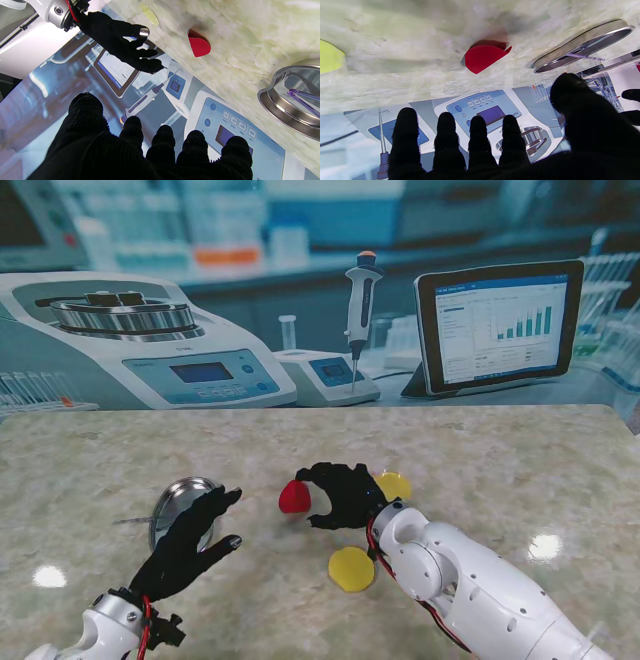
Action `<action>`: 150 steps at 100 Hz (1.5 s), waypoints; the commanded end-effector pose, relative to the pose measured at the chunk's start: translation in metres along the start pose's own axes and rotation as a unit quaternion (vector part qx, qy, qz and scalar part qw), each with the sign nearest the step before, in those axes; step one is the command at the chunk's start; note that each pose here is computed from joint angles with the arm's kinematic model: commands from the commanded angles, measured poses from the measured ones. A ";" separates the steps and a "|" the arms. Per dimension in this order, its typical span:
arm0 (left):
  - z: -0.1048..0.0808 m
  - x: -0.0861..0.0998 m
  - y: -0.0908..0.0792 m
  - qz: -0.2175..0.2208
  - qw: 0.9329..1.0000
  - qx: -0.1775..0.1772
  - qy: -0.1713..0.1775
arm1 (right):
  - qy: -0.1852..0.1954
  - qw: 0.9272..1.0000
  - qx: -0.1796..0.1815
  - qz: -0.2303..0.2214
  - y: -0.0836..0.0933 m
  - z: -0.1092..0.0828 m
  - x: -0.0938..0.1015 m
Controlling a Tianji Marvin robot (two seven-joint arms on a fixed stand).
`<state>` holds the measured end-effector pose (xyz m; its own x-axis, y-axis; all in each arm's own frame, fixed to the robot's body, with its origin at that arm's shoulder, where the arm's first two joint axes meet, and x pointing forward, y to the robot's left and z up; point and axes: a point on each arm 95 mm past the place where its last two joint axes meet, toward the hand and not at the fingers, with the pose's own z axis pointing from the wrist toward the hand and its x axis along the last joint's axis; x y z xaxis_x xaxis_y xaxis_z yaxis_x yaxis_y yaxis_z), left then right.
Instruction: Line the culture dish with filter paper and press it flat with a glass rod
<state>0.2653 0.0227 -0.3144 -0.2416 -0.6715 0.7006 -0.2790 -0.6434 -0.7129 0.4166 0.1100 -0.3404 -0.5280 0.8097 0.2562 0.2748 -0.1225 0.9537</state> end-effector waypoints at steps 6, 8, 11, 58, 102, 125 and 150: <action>-0.001 0.000 0.000 0.003 1.000 -0.006 -0.002 | 0.003 1.000 0.004 0.001 0.002 0.013 0.005; -0.001 0.000 0.000 0.003 1.000 -0.006 -0.001 | 0.002 1.000 0.005 0.001 0.002 0.015 0.006; 0.000 0.000 0.000 0.005 1.000 -0.007 -0.001 | 0.002 1.000 0.007 0.001 0.002 0.018 0.006; 0.002 0.000 -0.002 0.009 1.000 -0.010 0.003 | -0.023 0.998 0.050 -0.006 -0.014 0.047 0.009; 0.002 0.000 -0.002 0.013 1.000 -0.011 0.002 | -0.031 0.996 0.070 -0.037 -0.026 0.056 0.011; 0.002 -0.001 -0.004 0.013 1.000 -0.010 0.003 | -0.031 0.995 0.077 -0.051 -0.030 0.059 0.012; 0.002 -0.003 -0.006 0.019 1.000 -0.008 0.002 | -0.038 0.995 0.074 -0.061 -0.032 0.064 0.010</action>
<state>0.2704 0.0267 -0.3109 -0.2541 -0.6881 0.6797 -0.2788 -0.6208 -0.7327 0.4546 0.1562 -0.3763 -0.5048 0.8544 0.1233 0.3291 0.0585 0.9425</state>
